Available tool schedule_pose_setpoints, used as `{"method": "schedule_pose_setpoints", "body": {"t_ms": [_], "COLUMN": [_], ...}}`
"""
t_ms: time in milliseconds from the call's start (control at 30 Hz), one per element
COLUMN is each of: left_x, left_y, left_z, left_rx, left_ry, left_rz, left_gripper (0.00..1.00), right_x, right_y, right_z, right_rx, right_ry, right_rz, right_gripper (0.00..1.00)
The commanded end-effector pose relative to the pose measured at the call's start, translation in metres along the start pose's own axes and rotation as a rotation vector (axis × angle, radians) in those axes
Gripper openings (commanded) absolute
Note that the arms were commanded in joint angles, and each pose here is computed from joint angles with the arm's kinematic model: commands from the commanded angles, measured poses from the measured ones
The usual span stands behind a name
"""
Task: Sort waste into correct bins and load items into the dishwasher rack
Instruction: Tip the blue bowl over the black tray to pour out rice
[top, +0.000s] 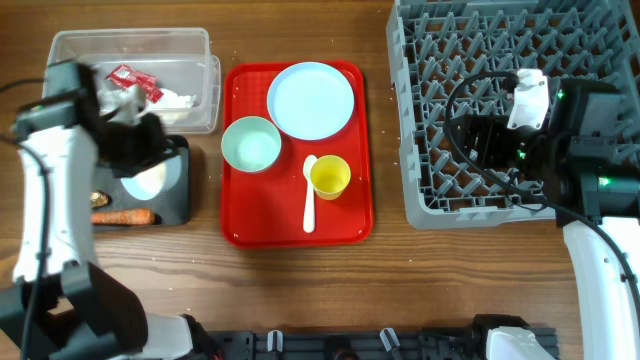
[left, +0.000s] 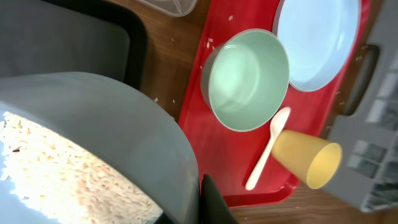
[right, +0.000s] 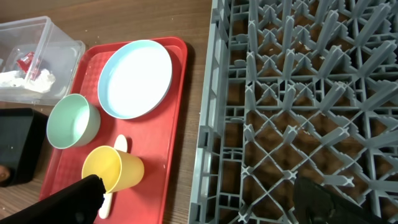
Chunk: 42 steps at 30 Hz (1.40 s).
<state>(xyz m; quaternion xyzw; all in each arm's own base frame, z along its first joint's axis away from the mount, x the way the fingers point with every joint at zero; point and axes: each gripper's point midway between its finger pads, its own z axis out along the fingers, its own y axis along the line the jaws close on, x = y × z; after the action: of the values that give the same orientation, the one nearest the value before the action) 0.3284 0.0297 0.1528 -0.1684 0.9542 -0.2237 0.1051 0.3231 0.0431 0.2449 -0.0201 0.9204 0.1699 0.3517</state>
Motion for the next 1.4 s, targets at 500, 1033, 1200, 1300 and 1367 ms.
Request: {"method": "schedule_pose_setpoints", "body": {"t_ms": [500, 1033, 1200, 1300, 1367], "left_x": [-0.061, -0.062, -0.059, -0.059, -0.058], "left_y": [0.06, 0.07, 0.071, 0.075, 0.075], "left_z": [-0.02, -0.05, -0.052, -0.054, -0.055], "left_rx": [0.901, 1.065, 1.08, 1.079, 1.083], "left_ry": [-0.319, -0.28, -0.239, -0.252, -0.241], "left_rz": [-0.145, -0.458, -0.547, -0.548, -0.576], "left_gripper": [0.04, 0.04, 0.04, 0.04, 0.04], "right_x": [-0.004, -0.002, -0.001, 0.0, 0.001], "right_y": [0.005, 0.005, 0.005, 0.004, 0.004], "right_z": [0.0, 0.0, 0.0, 0.0, 0.0], "right_rx": [-0.022, -0.022, -0.022, -0.021, -0.021], "right_ry": [-0.003, 0.003, 0.006, 0.011, 0.014], "right_rz": [-0.005, -0.004, -0.002, -0.001, 0.0], "right_gripper": [1.0, 1.0, 1.0, 1.0, 1.0]}}
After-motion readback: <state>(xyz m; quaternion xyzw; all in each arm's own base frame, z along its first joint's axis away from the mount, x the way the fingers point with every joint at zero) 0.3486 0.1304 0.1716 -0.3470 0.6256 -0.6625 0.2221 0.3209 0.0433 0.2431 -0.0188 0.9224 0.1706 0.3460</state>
